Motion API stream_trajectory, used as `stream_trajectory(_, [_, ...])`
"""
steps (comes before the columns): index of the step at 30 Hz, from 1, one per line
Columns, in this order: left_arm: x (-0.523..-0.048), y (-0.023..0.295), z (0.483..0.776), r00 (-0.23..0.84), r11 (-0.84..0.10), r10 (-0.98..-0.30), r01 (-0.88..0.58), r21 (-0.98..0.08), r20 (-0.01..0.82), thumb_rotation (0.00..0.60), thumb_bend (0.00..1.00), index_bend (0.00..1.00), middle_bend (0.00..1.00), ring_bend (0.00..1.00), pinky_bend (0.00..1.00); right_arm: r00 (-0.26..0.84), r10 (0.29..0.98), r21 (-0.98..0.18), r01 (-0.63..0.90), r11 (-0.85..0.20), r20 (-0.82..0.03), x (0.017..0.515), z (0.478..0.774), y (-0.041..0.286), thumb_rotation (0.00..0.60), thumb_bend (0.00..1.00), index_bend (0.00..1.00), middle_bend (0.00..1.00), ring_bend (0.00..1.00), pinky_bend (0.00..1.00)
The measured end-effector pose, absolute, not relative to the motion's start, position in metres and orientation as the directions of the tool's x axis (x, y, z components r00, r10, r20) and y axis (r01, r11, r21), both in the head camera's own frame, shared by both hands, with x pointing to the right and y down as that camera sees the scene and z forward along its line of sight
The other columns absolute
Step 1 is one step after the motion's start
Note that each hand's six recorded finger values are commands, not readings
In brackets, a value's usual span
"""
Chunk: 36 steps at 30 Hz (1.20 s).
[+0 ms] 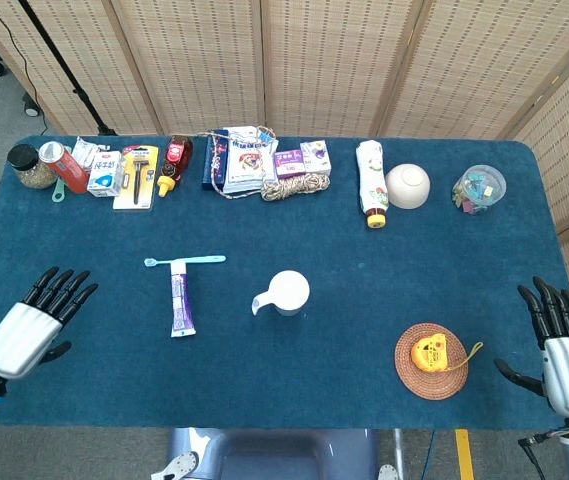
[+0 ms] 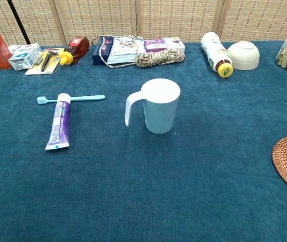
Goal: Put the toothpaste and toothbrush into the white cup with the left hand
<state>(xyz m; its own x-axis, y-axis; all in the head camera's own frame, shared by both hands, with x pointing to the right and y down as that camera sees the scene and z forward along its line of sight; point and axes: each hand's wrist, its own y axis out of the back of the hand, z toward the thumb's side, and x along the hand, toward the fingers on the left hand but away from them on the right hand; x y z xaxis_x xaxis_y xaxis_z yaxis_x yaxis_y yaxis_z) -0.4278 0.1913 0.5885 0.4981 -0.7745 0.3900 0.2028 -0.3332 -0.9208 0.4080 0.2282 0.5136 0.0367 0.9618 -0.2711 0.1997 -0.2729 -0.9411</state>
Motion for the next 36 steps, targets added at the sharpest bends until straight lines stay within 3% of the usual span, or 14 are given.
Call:
stream_trajectory(8, [-0.419,0.160,0.615,0.662,-0.247,-0.651,0.279,-0.928,0.372,0.600,0.11,0.00,0.00,0.00,0.00,0.030,0.961,-0.942,0.188,-0.276,-0.276,0.407,0.516,0.227,0.600,0.00,0.00,0.00,0.00,0.00])
stream_trajectory(15, [-0.376,0.147,0.648,0.788,-0.154,-0.484,0.352,-0.923,0.381,0.600,0.15,0.00,0.00,0.00,0.00,0.030,0.959,-0.943,0.177,-0.284,-0.283,0.405,0.520,0.227,0.600,0.00,0.00,0.00,0.00,0.00])
stream_trajectory(25, [-0.335,0.144,0.687,0.816,-0.132,-0.368,0.428,-0.894,0.445,0.600,0.24,0.00,0.00,0.00,0.01,0.012,0.960,-0.943,0.185,-0.276,-0.279,0.410,0.519,0.225,0.600,0.00,0.00,0.00,0.00,0.00])
stream_trajectory(36, [-0.306,0.147,0.710,0.822,-0.093,-0.288,0.486,-0.869,0.491,0.600,0.26,0.00,0.00,0.00,0.08,-0.001,0.959,-0.943,0.186,-0.277,-0.282,0.415,0.520,0.222,0.600,0.00,0.00,0.00,0.00,0.00])
